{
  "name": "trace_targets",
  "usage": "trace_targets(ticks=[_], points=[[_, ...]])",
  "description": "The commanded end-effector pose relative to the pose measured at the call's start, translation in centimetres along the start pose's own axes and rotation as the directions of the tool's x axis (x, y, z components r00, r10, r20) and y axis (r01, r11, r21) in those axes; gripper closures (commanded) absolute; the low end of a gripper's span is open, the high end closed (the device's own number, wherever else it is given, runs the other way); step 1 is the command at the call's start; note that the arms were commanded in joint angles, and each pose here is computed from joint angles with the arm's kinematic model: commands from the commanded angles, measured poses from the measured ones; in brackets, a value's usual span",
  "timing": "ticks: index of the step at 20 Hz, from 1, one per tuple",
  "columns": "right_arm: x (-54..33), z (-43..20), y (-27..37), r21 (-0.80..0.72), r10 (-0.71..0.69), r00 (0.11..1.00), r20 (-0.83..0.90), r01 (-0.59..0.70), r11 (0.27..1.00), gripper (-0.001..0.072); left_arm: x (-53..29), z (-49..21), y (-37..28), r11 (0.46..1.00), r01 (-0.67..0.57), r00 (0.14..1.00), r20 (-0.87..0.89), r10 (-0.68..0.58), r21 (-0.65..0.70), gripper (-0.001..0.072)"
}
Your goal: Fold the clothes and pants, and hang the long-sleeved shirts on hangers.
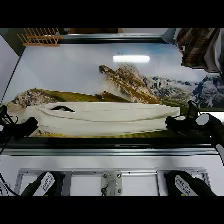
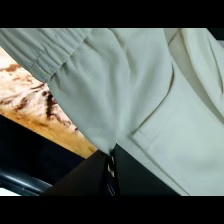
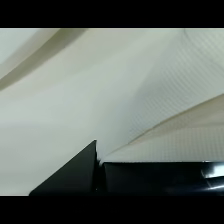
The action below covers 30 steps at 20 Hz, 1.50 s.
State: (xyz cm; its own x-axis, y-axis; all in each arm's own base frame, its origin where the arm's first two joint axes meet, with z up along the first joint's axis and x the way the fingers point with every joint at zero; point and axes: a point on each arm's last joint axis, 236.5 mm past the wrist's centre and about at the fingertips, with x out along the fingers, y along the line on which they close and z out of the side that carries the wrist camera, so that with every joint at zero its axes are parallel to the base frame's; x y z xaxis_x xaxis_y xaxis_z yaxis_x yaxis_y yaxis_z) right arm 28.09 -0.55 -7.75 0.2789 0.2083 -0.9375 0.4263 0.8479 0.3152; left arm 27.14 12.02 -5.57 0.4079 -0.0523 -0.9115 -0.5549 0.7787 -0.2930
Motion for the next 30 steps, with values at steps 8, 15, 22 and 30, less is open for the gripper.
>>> trace_targets(ticks=[8,15,22,30], points=[[-8.6,4.0,-2.5,0.015,0.023,1.000,0.010,-0.023,1.000,0.0010,-7.5,1.7,-8.5,0.973,0.160,0.976,0.118,-0.181,0.165,0.0606],[-4.9,8.3,-9.8,0.141,0.156,0.986,-0.060,-0.146,0.979,0.0000,-3.4,-8.5,-21.7,0.819,0.372,0.928,-0.196,-0.317,0.438,0.0695],[1.4,8.2,-9.7,0.099,0.316,0.932,-0.176,-0.303,0.948,0.0001,-1.7,-16.1,-32.7,0.648,0.491,0.869,-0.385,-0.312,0.583,0.0695],[4.5,6.3,-5.0,0.026,0.358,0.884,-0.301,-0.368,0.930,0.0021,-0.1,-20.3,-39.2,0.542,0.545,0.836,-0.464,-0.294,0.639,0.0695]])
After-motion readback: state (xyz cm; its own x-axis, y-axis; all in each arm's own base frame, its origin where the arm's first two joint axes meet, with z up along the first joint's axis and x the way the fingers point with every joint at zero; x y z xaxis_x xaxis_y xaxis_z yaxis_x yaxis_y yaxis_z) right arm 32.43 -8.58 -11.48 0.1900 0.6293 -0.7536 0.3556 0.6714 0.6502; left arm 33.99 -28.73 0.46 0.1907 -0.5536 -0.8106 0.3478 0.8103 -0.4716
